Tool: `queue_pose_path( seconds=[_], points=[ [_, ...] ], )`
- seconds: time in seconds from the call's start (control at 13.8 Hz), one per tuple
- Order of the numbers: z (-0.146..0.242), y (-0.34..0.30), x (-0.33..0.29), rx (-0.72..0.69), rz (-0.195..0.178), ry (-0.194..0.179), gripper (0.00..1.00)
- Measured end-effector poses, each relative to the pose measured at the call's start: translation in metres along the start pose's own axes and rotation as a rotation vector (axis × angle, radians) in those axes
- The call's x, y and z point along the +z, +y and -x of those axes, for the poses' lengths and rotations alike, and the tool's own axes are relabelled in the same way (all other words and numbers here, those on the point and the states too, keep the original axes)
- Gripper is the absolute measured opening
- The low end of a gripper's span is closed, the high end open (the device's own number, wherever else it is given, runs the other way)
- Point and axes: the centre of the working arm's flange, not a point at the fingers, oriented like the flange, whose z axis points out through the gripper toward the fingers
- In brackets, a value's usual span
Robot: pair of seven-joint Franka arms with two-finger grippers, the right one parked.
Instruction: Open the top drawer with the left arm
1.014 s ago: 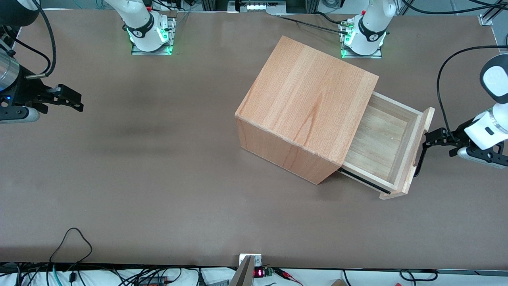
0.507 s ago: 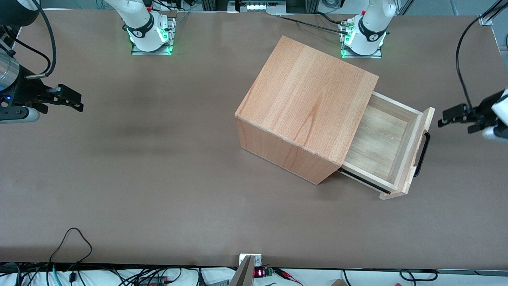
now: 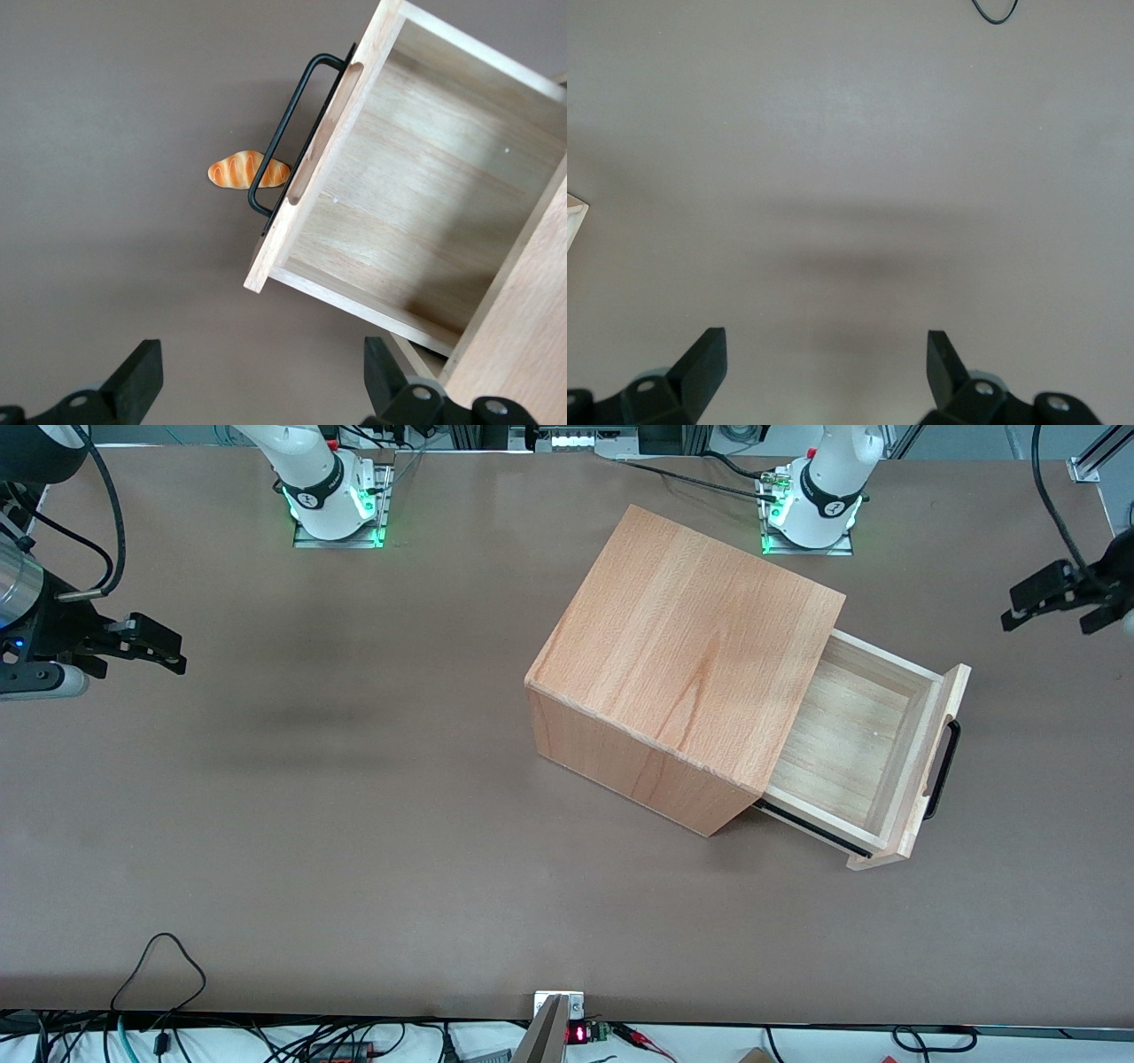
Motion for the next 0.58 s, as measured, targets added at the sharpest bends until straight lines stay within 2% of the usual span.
queue_pose_path(
  seconds=[0.14,0.58],
  points=[
    [0.0025,-0.0018,-0.0021,-0.03,-0.015,0.003,1.0],
    [0.0013,-0.0019,-0.0004,-0.046,-0.017,0.007,1.0]
  ],
)
